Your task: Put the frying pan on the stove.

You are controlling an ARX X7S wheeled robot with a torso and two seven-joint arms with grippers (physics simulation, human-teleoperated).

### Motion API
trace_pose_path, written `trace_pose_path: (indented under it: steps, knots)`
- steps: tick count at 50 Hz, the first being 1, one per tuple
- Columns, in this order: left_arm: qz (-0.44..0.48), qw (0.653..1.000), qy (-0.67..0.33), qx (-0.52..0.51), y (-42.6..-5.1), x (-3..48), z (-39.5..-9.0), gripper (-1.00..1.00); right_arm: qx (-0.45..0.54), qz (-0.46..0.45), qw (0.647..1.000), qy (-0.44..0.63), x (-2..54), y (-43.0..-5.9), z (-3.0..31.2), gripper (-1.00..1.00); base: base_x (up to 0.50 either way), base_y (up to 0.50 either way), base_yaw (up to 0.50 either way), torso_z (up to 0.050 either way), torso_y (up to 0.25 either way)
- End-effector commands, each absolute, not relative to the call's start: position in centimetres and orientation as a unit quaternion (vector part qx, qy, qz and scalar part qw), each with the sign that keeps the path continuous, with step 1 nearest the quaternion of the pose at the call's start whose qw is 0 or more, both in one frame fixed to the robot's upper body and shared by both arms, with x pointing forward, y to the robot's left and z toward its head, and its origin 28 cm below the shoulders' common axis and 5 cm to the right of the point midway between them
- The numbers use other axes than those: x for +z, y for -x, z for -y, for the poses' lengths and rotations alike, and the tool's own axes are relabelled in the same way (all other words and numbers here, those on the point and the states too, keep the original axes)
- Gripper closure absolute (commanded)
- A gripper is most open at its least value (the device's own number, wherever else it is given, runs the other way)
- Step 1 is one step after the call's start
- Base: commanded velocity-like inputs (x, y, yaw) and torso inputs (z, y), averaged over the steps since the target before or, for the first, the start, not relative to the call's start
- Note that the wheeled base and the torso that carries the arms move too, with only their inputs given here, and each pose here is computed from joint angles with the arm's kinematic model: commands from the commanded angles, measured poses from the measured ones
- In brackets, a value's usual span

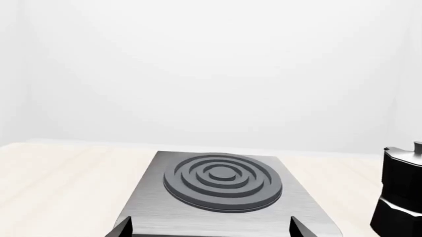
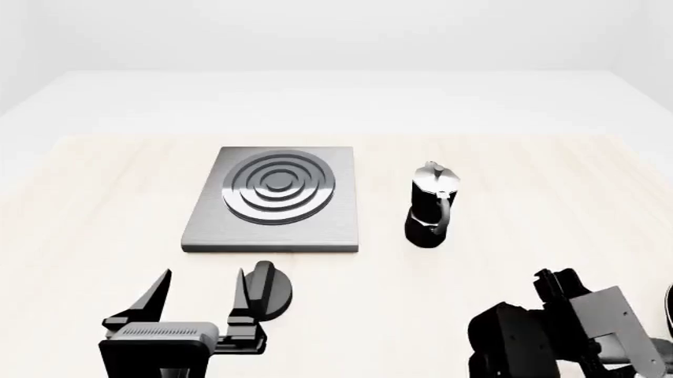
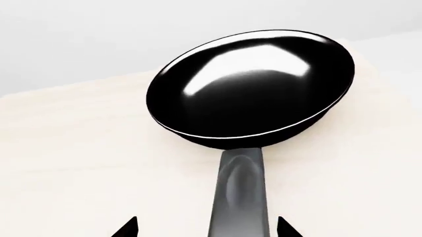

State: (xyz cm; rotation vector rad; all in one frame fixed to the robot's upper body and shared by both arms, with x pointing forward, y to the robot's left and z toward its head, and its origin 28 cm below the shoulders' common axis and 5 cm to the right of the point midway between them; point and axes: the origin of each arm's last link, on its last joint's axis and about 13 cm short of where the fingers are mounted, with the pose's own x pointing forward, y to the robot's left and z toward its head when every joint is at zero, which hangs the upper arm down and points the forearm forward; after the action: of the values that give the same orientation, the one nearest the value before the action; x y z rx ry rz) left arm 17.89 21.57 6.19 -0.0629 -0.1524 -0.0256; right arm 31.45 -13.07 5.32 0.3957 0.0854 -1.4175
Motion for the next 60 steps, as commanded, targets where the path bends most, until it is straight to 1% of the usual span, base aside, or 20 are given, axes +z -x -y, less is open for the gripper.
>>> trace_pose_path:
  steps: [1, 18, 31, 40, 42, 43, 55, 60]
  knots:
    - [0.076, 0.997, 0.031, -0.012, -17.9, 6.2, -21.6, -1.0, -0.649, -0.058, 0.735, -0.188, 5.3, -31.3, 13.4, -1.0, 0.0, 0.0, 0.0, 0.0, 0.0]
    - [0.075, 0.997, 0.03, -0.013, -17.8, 6.1, -21.5, -1.0, -0.657, -0.069, 0.726, -0.191, 5.1, -30.8, 13.6, -1.0, 0.0, 0.0, 0.0, 0.0, 0.0]
    - [0.075, 0.997, 0.03, -0.012, -17.9, 6.1, -21.5, -1.0, -0.653, -0.094, 0.717, -0.226, 4.7, -30.5, 13.8, -1.0, 0.0, 0.0, 0.0, 0.0, 0.0]
    - [0.074, 0.997, 0.029, -0.013, -17.9, 6.0, -21.5, -1.0, -0.656, -0.09, 0.717, -0.217, 4.5, -30.5, 13.8, -1.0, 0.0, 0.0, 0.0, 0.0, 0.0]
    - [0.073, 0.997, 0.029, -0.013, -17.9, 6.0, -21.5, -1.0, -0.662, -0.092, 0.713, -0.214, 4.4, -30.5, 13.9, -1.0, 0.0, 0.0, 0.0, 0.0, 0.0]
    - [0.074, 0.997, 0.029, -0.012, -17.9, 6.1, -21.5, -1.0, -0.659, -0.089, 0.716, -0.21, 4.3, -30.5, 13.8, 1.0, 0.0, 0.0, 0.0, 0.0, 0.0]
    - [0.076, 0.997, 0.031, -0.012, -17.9, 6.2, -21.6, -1.0, -0.658, -0.075, 0.72, -0.206, 5.0, -30.4, 13.6, 1.0, 0.0, 0.0, 0.0, 0.0, 0.0]
    - [0.077, 0.997, 0.03, -0.012, -17.8, 6.2, -21.6, -1.0, -0.654, -0.063, 0.727, -0.198, 5.3, -30.3, 13.3, 1.0, 0.0, 0.0, 0.0, 0.0, 0.0]
